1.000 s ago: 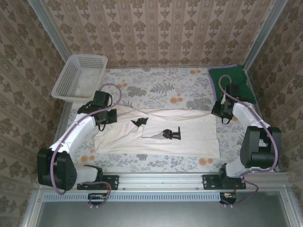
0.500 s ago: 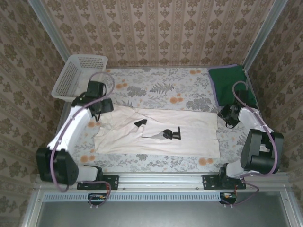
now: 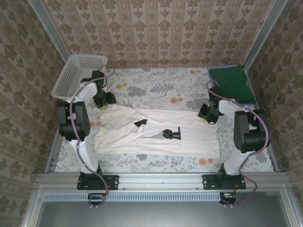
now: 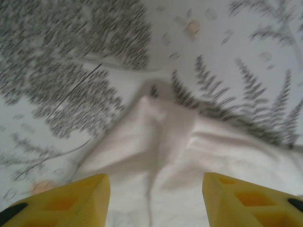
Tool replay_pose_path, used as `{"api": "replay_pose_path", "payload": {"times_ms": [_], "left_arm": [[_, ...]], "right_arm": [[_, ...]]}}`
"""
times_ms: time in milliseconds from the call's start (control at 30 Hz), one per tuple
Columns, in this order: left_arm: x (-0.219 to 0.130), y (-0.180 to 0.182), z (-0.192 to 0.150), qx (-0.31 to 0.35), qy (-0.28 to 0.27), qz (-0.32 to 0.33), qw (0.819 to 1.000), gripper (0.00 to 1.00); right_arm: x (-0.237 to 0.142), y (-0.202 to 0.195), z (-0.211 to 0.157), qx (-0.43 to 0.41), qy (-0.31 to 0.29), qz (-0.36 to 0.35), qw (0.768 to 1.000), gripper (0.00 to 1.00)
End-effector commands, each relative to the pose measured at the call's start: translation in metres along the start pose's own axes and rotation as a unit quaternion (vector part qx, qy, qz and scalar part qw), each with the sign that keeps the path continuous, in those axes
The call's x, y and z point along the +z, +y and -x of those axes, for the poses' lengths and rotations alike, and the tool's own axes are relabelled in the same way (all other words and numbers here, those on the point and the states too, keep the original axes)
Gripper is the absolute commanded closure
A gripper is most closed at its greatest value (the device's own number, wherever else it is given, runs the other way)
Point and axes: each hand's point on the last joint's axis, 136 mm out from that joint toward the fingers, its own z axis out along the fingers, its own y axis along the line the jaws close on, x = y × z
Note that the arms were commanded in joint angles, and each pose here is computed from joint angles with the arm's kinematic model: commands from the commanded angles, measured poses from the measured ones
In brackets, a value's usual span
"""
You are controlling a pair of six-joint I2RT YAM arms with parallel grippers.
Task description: Fold and stack the t-shirts
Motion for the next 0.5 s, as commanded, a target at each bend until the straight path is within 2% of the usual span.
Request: {"api": "replay_pose_path", "payload": {"times_ms": [0, 467], "left_arm": [[0.0, -0.023, 0.01, 0.0, 0.006, -0.04, 0.999, 0.47], [0.032, -0.014, 0.013, 0.034, 0.028, 0.037, 0.998, 0.56]], "right_arm": [[0.002, 0.011, 0.01, -0.003, -0.012, 0.008, 1.0, 0.71], [0.016, 0.023, 0.012, -0.012, 0.005, 0.0, 1.0, 0.73]]}}
